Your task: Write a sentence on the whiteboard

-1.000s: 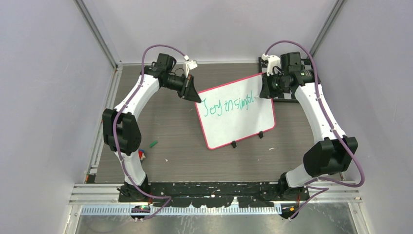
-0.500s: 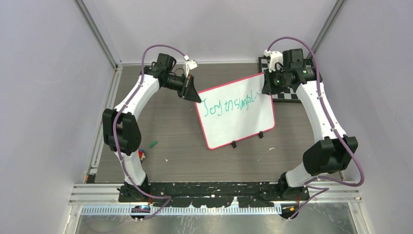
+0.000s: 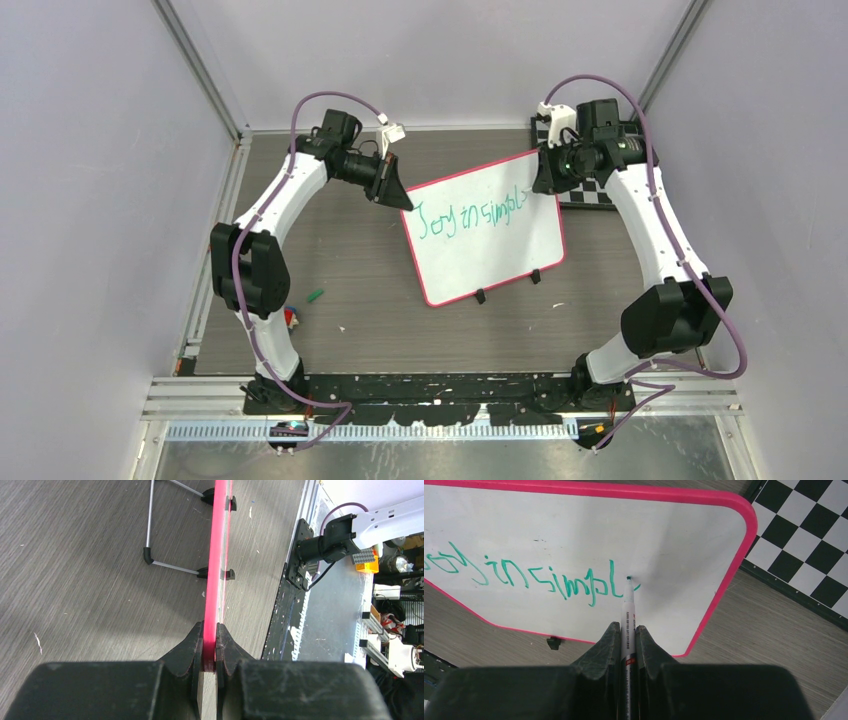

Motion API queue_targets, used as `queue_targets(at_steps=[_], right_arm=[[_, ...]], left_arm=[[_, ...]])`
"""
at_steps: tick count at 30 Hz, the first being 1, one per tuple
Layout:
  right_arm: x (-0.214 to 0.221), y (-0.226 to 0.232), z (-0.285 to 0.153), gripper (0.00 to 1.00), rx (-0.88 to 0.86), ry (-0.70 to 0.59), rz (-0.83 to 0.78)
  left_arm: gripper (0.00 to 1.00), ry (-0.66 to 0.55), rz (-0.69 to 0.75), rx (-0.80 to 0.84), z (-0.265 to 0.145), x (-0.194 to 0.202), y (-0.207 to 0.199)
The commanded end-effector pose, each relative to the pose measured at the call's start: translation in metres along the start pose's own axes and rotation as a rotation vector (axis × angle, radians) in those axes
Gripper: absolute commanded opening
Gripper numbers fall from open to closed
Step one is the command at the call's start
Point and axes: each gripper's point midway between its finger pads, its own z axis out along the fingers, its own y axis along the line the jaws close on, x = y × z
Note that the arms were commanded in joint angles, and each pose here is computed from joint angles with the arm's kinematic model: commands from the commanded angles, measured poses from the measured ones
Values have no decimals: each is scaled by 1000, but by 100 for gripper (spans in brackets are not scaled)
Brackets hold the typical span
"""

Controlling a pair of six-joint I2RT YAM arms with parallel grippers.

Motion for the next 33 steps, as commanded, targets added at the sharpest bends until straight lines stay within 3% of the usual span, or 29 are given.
queue_targets(at_steps=[1, 19, 33], right_arm=[[-8, 4, -1, 0, -13, -31, -15], [21, -3, 6, 0, 17, 35, -29], [11, -22, -5, 0, 84, 11, -38]], left_arm=[[0, 10, 69, -48, 0, -1, 1], [0, 15, 64, -49, 1, 1, 3], [0, 16, 62, -52, 1, 2, 3]])
